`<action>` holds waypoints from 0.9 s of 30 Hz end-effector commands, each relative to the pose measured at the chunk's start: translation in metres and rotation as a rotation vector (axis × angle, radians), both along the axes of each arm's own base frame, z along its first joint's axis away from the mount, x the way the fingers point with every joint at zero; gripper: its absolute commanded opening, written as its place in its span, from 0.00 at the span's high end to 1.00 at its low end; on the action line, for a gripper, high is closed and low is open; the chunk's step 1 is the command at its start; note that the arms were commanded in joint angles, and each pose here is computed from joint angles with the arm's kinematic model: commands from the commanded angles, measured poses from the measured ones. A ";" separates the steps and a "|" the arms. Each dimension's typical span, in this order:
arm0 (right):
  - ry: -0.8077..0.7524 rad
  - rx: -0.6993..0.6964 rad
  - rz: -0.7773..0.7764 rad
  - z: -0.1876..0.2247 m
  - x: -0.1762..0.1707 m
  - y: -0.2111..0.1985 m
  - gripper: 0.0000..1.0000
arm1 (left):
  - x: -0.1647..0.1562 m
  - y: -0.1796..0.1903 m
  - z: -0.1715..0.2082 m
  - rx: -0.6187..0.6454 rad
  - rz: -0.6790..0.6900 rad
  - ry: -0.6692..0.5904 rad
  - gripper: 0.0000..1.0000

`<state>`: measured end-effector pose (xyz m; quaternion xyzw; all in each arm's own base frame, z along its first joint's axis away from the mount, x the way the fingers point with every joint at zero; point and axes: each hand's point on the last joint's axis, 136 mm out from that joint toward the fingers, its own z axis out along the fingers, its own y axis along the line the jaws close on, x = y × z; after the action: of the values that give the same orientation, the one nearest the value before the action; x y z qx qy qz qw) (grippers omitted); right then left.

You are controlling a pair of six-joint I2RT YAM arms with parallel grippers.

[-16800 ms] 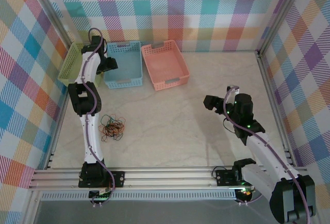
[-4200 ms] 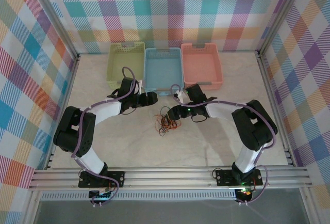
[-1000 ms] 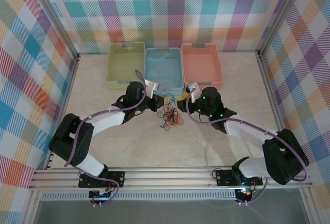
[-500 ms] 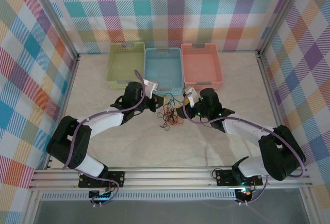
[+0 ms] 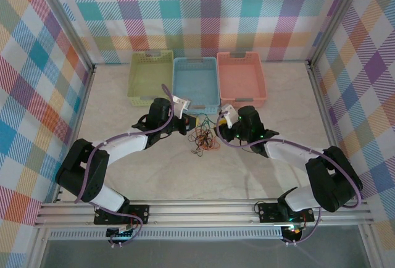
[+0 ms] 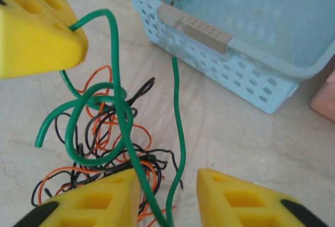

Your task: Untangle the cables

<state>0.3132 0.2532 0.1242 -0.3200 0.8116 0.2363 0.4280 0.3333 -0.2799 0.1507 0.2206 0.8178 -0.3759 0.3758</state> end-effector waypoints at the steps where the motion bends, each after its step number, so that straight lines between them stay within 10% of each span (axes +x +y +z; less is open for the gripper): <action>1: -0.045 0.018 0.018 0.011 0.012 0.008 0.71 | -0.007 -0.004 0.008 -0.010 -0.039 -0.024 1.00; 10: -0.147 -0.066 -0.195 0.030 0.032 -0.029 0.99 | -0.006 -0.004 0.006 -0.002 -0.036 -0.018 1.00; 27: -0.515 -0.186 -0.295 0.118 0.043 -0.063 0.99 | -0.007 -0.006 0.000 0.006 -0.046 0.012 1.00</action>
<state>0.3385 0.2118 0.1921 -0.3242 0.7672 0.0668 0.5495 0.3252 -0.2960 0.1675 0.2500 0.7930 -0.4060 0.3792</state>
